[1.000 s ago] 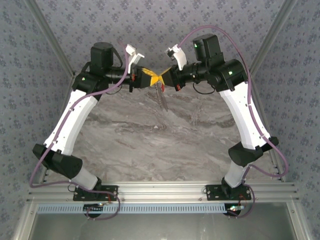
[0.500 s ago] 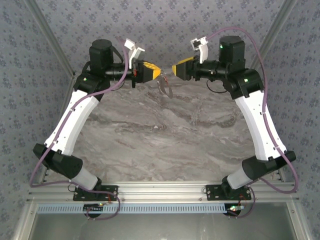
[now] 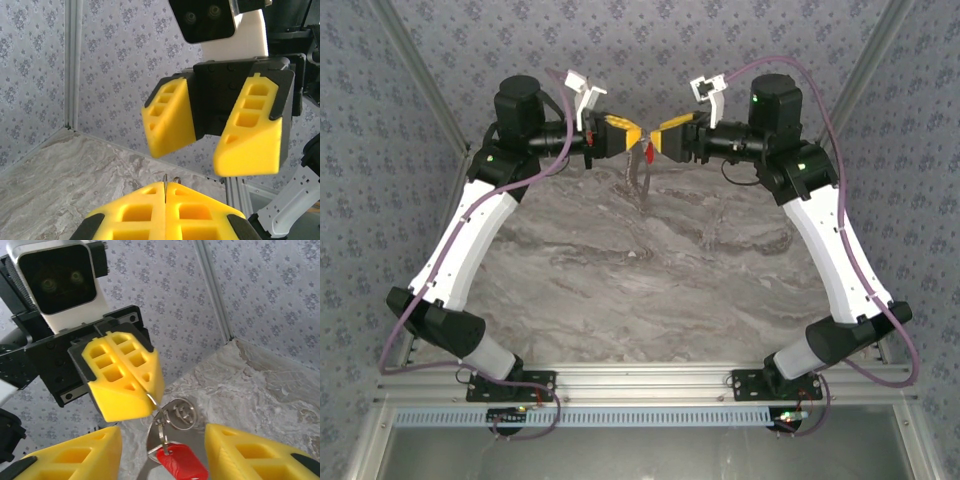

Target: Put the keys on the keyring

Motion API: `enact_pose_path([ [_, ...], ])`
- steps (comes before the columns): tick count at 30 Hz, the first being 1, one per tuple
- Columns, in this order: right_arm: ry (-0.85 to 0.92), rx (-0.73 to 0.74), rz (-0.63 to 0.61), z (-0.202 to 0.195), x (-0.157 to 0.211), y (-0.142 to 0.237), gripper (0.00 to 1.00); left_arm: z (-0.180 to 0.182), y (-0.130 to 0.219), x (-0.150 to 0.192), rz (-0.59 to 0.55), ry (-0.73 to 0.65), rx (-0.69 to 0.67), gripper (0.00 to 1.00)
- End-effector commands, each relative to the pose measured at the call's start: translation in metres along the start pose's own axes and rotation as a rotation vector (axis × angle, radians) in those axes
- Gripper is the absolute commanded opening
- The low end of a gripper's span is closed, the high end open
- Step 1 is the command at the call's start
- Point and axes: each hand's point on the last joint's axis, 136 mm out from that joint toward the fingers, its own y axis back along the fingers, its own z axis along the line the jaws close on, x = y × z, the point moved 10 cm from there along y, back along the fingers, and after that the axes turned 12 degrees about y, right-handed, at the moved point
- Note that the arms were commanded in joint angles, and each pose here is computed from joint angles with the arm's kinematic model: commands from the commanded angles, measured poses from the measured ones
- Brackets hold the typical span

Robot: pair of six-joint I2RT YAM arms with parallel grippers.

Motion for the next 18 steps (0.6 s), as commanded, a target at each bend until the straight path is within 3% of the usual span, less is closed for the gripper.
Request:
enact_pose_path([
  [1, 0.000, -0.041, -0.010, 0.001, -0.001, -0.005, 0.48, -0.020, 0.006, -0.016, -0.060, -0.068, 0.034, 0.00],
  [11, -0.008, -0.069, 0.009, -0.001, 0.004, -0.015, 0.36, -0.018, 0.005, -0.021, -0.089, -0.064, 0.038, 0.00],
  [18, -0.001, -0.082, 0.005, 0.002, 0.000, -0.019, 0.22, -0.015, 0.003, -0.022, -0.102, -0.058, 0.036, 0.00],
])
